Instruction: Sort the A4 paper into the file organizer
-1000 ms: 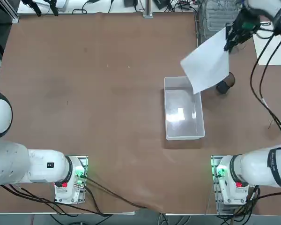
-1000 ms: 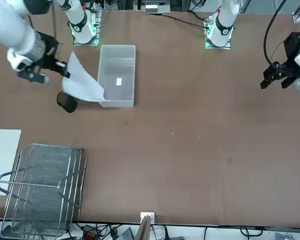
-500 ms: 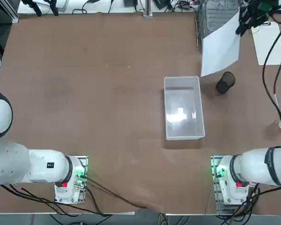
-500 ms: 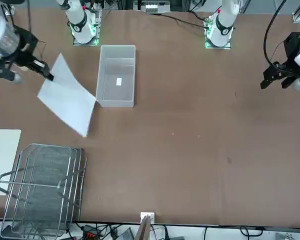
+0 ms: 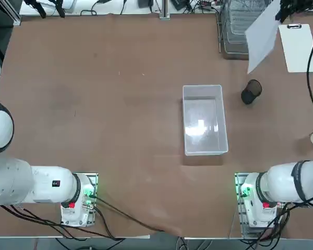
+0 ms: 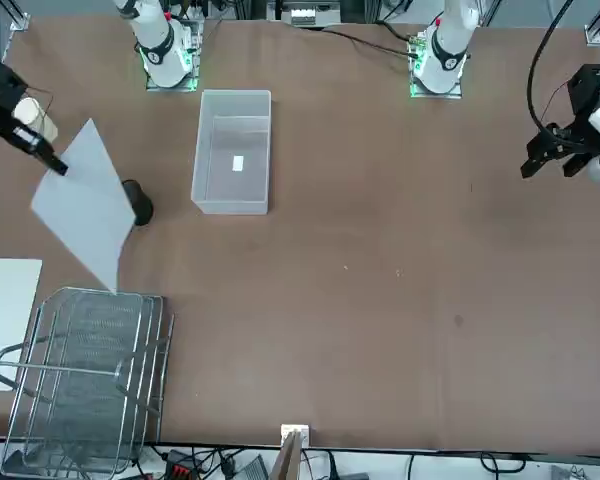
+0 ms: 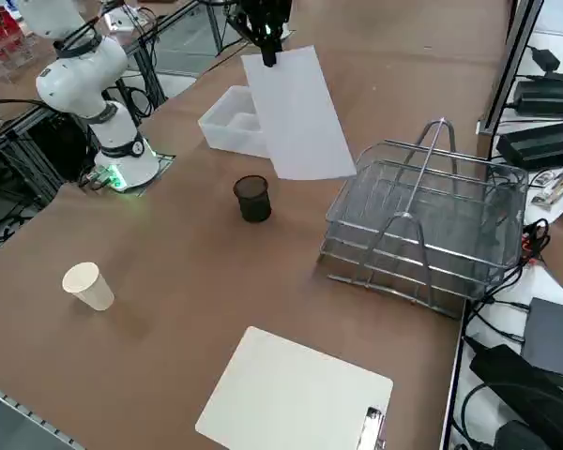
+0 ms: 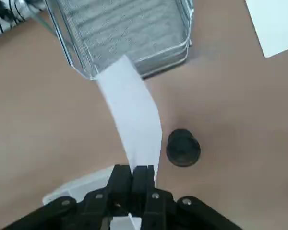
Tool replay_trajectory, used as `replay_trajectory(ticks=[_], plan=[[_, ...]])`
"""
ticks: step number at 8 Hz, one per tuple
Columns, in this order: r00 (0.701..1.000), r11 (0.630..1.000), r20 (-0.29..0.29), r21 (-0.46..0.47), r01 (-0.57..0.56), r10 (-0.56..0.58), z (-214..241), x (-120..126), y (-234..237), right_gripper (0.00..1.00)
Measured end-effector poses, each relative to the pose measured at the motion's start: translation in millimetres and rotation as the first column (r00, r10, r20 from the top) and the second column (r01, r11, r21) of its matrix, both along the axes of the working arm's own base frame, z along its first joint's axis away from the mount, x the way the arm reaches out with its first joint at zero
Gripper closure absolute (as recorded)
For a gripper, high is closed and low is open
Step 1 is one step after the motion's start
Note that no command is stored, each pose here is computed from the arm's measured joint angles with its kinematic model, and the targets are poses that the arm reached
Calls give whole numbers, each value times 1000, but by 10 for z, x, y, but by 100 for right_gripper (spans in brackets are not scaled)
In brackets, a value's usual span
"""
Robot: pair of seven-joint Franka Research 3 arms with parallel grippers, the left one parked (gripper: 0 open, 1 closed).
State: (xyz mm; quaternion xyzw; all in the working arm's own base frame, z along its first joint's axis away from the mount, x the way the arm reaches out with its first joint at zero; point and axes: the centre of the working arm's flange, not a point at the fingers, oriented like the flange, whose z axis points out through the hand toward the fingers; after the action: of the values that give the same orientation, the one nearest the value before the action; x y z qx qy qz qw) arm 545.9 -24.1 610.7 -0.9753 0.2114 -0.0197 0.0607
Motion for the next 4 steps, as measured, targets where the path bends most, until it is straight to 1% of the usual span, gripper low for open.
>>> replay_trajectory(ticks=[2,4], plan=[[997,997,33,46,67,-69,165,88,-92,98],[983,983,78,93,158,-166,411,125,-142,98]])
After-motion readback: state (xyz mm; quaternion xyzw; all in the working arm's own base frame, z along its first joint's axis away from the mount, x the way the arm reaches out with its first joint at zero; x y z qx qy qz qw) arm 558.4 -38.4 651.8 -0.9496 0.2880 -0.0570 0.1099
